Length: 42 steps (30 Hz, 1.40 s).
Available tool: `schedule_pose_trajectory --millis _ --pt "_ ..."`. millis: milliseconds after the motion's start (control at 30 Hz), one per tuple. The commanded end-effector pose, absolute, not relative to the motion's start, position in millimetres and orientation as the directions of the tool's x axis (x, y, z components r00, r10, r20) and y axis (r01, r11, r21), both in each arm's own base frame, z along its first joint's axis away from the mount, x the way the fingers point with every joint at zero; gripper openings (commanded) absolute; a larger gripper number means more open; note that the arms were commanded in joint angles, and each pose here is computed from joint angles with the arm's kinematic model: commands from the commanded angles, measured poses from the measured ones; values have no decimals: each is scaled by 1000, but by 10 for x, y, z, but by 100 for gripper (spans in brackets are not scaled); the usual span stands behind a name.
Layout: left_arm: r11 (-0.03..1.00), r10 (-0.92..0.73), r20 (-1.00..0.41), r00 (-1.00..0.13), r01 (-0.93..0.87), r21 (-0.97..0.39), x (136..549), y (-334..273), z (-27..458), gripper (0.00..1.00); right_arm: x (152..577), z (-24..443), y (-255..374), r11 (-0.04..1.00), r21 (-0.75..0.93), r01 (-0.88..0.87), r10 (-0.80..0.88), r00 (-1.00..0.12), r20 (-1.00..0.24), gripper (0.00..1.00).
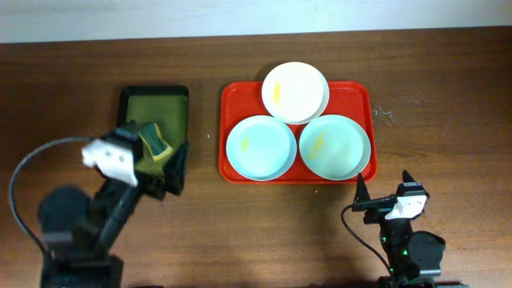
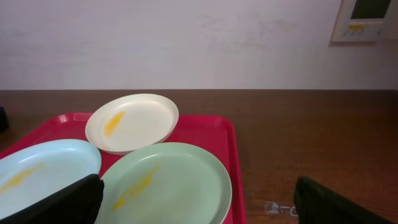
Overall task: Clean dirty plates on tray and stack at the side
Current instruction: 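Reach left gripper to the sponge in the dark tray and grasp it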
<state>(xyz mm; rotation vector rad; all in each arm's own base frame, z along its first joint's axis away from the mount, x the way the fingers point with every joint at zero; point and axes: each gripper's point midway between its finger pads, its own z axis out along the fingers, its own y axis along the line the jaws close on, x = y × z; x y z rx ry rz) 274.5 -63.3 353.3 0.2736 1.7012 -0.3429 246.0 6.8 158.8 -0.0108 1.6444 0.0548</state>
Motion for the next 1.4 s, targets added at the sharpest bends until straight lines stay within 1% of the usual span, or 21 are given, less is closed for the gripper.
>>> schedule_pose_trajectory --millis 0,67,100,167,267,300,333,367,433,500,667,800,900,967,1000,1033,1133,1233,1300,1333,1367 --pt "985 -125 -924 -361 71 -160 3067 -188 3447 99 2459 1564 67 999 29 -38 26 -76 -997 98" --pt "991 -128 -816 -564 -51 -121 3204 -17 3210 99 2459 1564 67 999 29 -38 26 -76 -997 98" --pt "992 -129 -773 -621 -68 -111 3261 3 3139 99 2459 1564 67 999 29 -38 26 -76 -997 98" --pt "991 -130 -706 -697 -65 -119 3444 -29 3045 99 2459 1564 67 999 29 -38 26 -76 -997 99" --pt "986 -131 -633 -763 -35 -163 3718 -134 2788 99 2459 1564 67 999 29 -38 26 -76 -997 98" --pt "985 -141 -619 -773 -46 -166 3790 -127 2704 99 2459 1564 67 999 29 -38 26 -76 -997 98" --pt "972 -227 -591 -774 -140 -190 3907 -51 2571 99 2459 1565 67 999 29 -38 26 -76 -997 98" --pt "935 -354 -559 -750 -291 -202 3975 106 2436 99 2459 1564 67 999 29 -38 26 -76 -997 98" --pt "837 -523 -529 -668 -521 -169 4025 412 2212 99 2459 1565 67 999 29 -38 26 -76 -997 98" --pt "769 -596 -503 -626 -626 -132 4089 578 1958 99 2459 1564 67 999 29 -38 26 -76 -997 98" --pt "768 -603 -433 -670 -635 -86 4299 574 1408 99 2459 1564 67 999 29 -38 26 -76 -997 98" --pt "782 -615 -319 -722 -609 -130 4419 385 936 99 2459 1564 67 999 29 -38 26 -76 -997 98" --pt "783 -616 -280 -737 -614 -106 4459 380 631 100 2459 1564 67 999 29 -38 26 -76 -997 98" --pt "783 -615 -264 -743 -614 -94 4467 380 507 87 2459 1565 67 999 29 -38 26 -76 -997 98" --pt "790 -607 -261 -751 -607 -90 4475 378 466 86 2459 1564 67 999 29 -38 26 -76 -997 98" --pt "798 -596 -259 -760 -596 -88 4485 373 433 86 2459 1565 67 999 29 -38 26 -76 -997 98" --pt "806 -585 -250 -772 -588 -69 4484 385 329 92 2459 1565 67 999 29 -38 26 -76 -997 98" --pt "802 -583 -256 -771 -597 -31 4480 449 230 92 2459 1565 67 999 29 -38 26 -76 -997 98" --pt "801 -583 -240 -776 -599 -9 4454 465 120 88 2459 1564 67 999 29 -38 26 -76 -997 98" --pt "801 -583 -236 -778 -599 -4 4450 465 88 84 2459 1564 67 999 29 -38 26 -76 -997 98" --pt "801 -583 -235 -778 -599 -4 4453 467 70 73 2459 1564 67 999 29 -38 26 -76 -997 98"
